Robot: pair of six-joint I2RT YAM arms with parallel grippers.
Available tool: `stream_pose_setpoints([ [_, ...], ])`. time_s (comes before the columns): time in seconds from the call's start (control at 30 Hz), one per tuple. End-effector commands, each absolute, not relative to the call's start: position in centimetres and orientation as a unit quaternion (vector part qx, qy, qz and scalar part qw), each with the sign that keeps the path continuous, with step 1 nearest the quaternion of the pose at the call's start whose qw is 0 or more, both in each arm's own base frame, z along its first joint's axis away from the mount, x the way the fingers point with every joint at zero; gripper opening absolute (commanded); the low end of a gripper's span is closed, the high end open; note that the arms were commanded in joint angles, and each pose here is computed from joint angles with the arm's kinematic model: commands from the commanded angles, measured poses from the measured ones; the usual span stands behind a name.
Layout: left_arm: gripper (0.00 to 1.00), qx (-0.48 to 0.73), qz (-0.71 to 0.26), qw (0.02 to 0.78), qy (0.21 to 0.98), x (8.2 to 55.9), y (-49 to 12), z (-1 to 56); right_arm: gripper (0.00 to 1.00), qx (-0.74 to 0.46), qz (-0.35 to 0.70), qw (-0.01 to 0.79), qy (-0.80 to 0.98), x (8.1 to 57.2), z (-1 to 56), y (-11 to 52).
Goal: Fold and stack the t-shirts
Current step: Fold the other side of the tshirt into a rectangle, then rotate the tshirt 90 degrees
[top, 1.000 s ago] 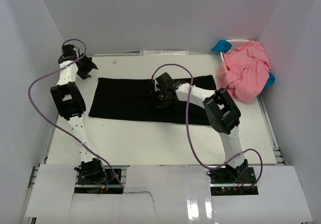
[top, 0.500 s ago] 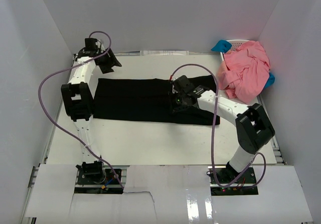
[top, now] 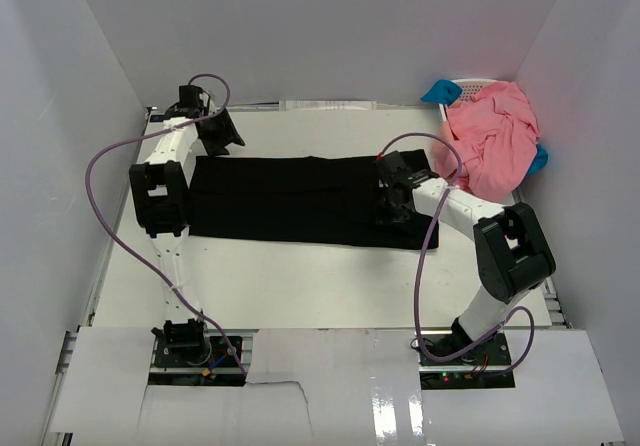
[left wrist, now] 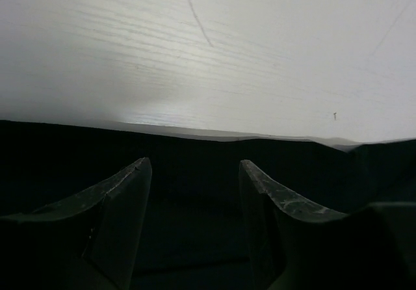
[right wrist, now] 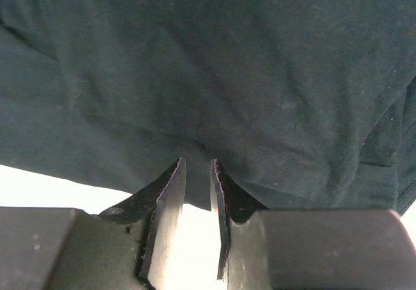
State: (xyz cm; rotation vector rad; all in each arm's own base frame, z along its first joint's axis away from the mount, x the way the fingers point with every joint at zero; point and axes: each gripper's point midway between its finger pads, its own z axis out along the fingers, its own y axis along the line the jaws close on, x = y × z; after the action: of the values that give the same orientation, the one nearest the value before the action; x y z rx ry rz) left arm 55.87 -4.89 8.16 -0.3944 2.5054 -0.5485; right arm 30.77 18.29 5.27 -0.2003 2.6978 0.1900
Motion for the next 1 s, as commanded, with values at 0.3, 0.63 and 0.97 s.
stream_pose_setpoints([
  [0.3, 0.65, -0.158, -0.204, 0.219, 0.941, 52.4, -5.2, 5.8, 0.28, -0.052, 0.063, 0.177, 0.981, 30.9, 2.8, 15.8],
  [0.63, 0.64, -0.173, -0.147, 0.183, 0.957, 47.9, -3.7, 3.7, 0.28, -0.038, 0.073, 0.153, 0.985, 32.1, 0.7, 14.9],
  [0.97, 0.64, -0.189, -0.099, 0.166, 0.963, 44.9, -2.3, 1.9, 0.27, -0.026, 0.082, 0.163, 0.983, 35.2, 0.9, 14.9],
])
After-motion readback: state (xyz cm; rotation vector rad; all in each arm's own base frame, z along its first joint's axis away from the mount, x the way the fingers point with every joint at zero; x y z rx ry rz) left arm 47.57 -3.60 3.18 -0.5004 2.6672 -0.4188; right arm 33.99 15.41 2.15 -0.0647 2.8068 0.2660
